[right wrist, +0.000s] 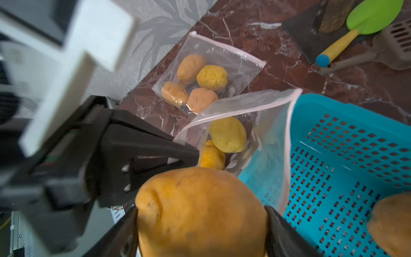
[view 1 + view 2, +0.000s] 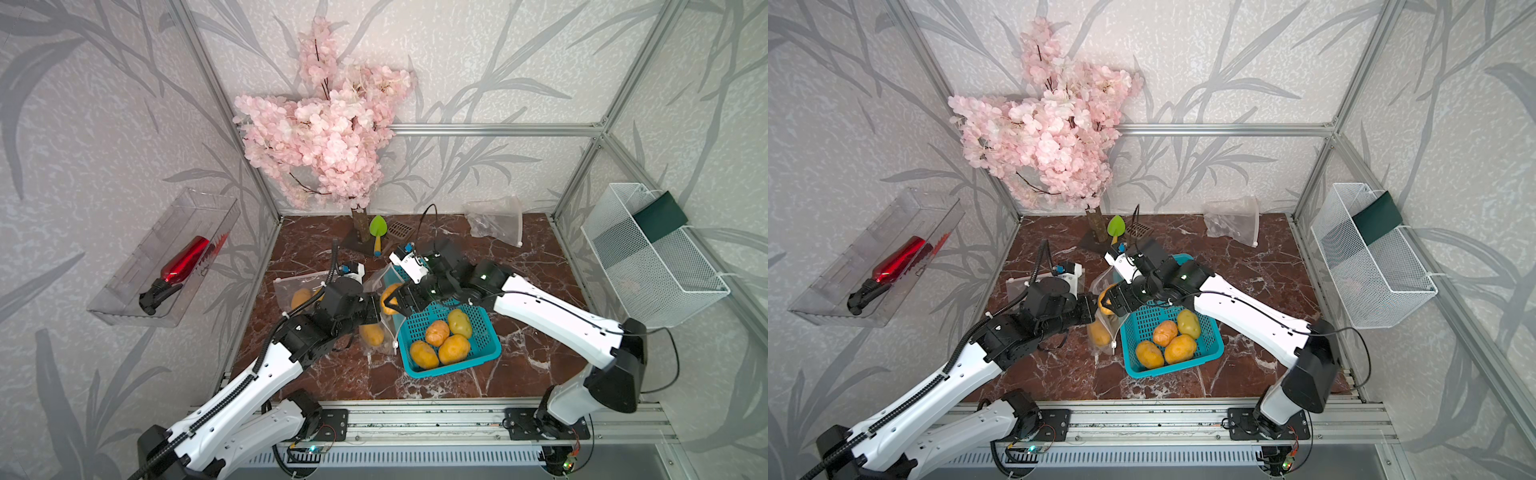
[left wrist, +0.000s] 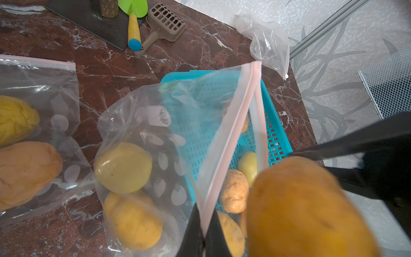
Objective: Put the potatoes into a zipper bag and zip it
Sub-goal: Place the potato into the zipper food storage bag.
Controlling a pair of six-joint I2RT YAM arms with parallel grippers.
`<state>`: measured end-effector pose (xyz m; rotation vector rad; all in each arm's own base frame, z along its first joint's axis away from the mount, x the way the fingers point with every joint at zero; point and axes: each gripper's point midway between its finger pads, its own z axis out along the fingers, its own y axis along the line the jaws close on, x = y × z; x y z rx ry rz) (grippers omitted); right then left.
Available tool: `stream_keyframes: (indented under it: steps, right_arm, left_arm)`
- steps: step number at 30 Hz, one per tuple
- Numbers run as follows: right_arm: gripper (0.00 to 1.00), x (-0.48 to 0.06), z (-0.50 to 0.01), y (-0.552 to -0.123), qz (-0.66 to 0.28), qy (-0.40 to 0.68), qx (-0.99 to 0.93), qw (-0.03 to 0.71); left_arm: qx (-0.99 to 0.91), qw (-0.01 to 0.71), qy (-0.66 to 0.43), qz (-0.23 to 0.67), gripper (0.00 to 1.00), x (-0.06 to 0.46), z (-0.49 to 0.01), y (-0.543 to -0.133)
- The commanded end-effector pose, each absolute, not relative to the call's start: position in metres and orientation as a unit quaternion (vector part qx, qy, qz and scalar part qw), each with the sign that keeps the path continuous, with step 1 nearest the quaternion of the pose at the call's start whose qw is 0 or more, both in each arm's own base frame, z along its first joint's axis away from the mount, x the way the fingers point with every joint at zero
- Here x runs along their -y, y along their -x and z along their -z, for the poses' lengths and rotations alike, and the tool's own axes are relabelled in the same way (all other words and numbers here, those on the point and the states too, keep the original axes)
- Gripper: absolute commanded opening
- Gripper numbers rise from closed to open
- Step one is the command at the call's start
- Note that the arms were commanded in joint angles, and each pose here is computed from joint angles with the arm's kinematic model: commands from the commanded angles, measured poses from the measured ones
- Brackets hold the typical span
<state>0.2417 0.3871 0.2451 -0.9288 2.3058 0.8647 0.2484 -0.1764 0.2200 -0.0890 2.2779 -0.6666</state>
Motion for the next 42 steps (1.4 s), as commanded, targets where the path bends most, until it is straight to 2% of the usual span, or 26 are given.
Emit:
stream_keyframes:
  steps: [1,11,17,24,33,36,42]
  right_arm:
    - [0.46,-0.397,-0.239,-0.246,-0.312,0.344,-0.854,0.234]
    - [0.43,-0.391,-0.192,-0.274,-0.243,0.315,-0.893,0.209]
    - [0.49,-0.376,-0.182,-0.287,-0.186,0.3,-0.91,0.218]
    - [0.67,-0.371,-0.182,-0.289,-0.168,0.296,-0.914,0.221]
    - [0.93,-0.372,-0.207,-0.273,-0.22,0.3,-0.897,0.241]
    - [0.97,-0.371,-0.22,-0.266,-0.241,0.302,-0.888,0.249]
    - [0.98,-0.359,-0.237,-0.267,-0.236,0.299,-0.883,0.275]
  left_arm:
    - [-0.878,0.389,0.036,0.275,0.0,0.178,-0.241,-0.249]
    - [-0.876,0.4,0.049,0.265,0.0,0.164,-0.252,-0.243]
    - [-0.873,0.409,0.055,0.258,0.0,0.157,-0.258,-0.24]
    - [-0.869,0.422,0.063,0.25,0.0,0.148,-0.262,-0.238]
    - [-0.874,0.413,0.06,0.247,0.0,0.153,-0.256,-0.241]
    - [-0.875,0.413,0.059,0.247,0.0,0.153,-0.256,-0.242]
    - [-0.874,0.414,0.06,0.246,0.0,0.152,-0.256,-0.241]
